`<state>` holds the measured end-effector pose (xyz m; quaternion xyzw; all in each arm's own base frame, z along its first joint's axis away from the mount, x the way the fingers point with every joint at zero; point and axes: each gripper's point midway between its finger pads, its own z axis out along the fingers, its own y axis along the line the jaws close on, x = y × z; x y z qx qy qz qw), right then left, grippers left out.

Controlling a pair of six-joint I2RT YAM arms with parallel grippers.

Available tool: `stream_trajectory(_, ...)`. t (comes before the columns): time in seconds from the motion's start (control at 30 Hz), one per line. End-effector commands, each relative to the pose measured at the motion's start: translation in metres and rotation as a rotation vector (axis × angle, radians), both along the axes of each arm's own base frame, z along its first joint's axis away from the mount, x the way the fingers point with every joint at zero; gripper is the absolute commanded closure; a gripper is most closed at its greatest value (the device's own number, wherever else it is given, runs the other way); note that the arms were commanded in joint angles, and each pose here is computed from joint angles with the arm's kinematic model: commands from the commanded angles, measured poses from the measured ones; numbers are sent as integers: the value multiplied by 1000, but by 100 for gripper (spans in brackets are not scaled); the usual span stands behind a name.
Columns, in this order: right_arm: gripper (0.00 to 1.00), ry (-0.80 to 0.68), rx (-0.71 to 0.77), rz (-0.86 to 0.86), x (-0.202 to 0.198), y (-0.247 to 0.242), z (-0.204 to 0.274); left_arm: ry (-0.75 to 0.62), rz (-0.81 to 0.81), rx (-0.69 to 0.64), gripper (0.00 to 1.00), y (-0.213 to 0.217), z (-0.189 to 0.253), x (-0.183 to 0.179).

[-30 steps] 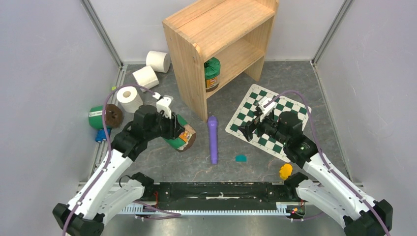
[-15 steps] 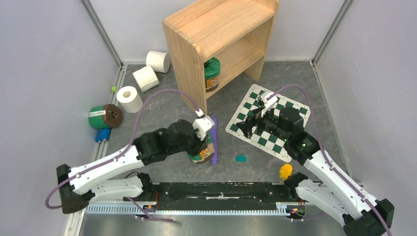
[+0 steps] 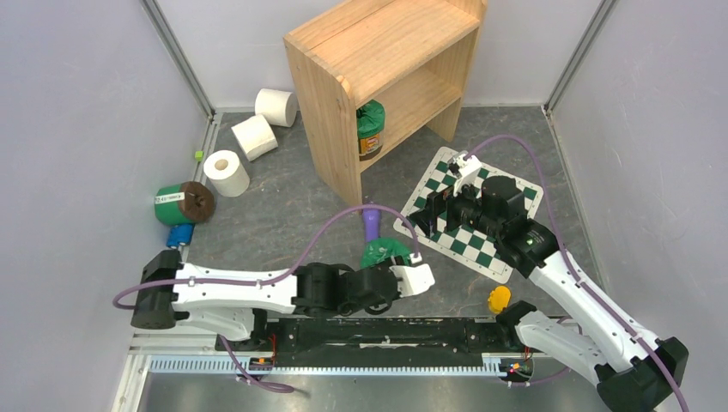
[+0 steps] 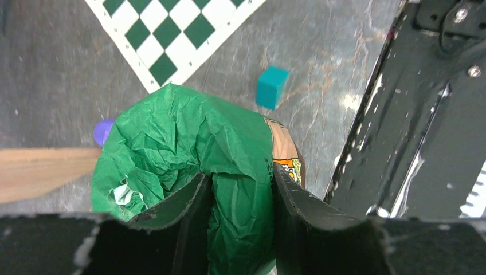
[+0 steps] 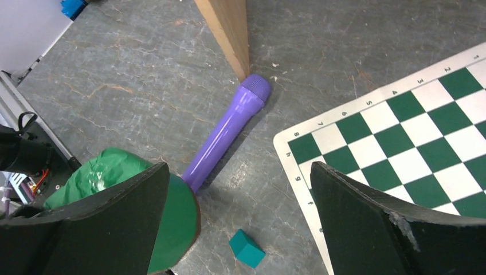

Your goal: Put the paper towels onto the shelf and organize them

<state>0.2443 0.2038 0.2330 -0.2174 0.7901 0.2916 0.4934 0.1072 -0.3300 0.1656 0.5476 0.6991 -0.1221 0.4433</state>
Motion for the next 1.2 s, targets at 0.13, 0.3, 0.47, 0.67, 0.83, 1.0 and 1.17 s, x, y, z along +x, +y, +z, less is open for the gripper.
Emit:
stream_trajectory(0.13, 4, -24, -36, -110, 5, -20, 6, -238, 47, -224, 75, -60, 54, 28)
stream_trajectory(0.3, 4, -27, -53, -146, 4, -29, 0, -223, 86, -210, 77, -70, 43, 55)
stream_trajectory(0.47, 3, -8, -74, -155, 2, -32, -11, -183, 123, -163, 75, -66, 12, 78)
stream_trajectory(0.67, 3, 15, -83, -138, 0, -30, -21, -100, 159, -164, 72, -67, -26, 86)
stream_trajectory(0.83, 3, 31, -86, -114, -2, -26, -28, -64, 175, -163, 68, -68, -41, 84)
stream_trajectory(1.0, 3, 65, -104, -87, -5, -23, -42, -23, 179, -146, 48, -64, -55, 80)
stream_trajectory(1.17, 3, 63, -113, -80, -4, -23, -42, 31, 152, -138, 32, -65, -46, 70)
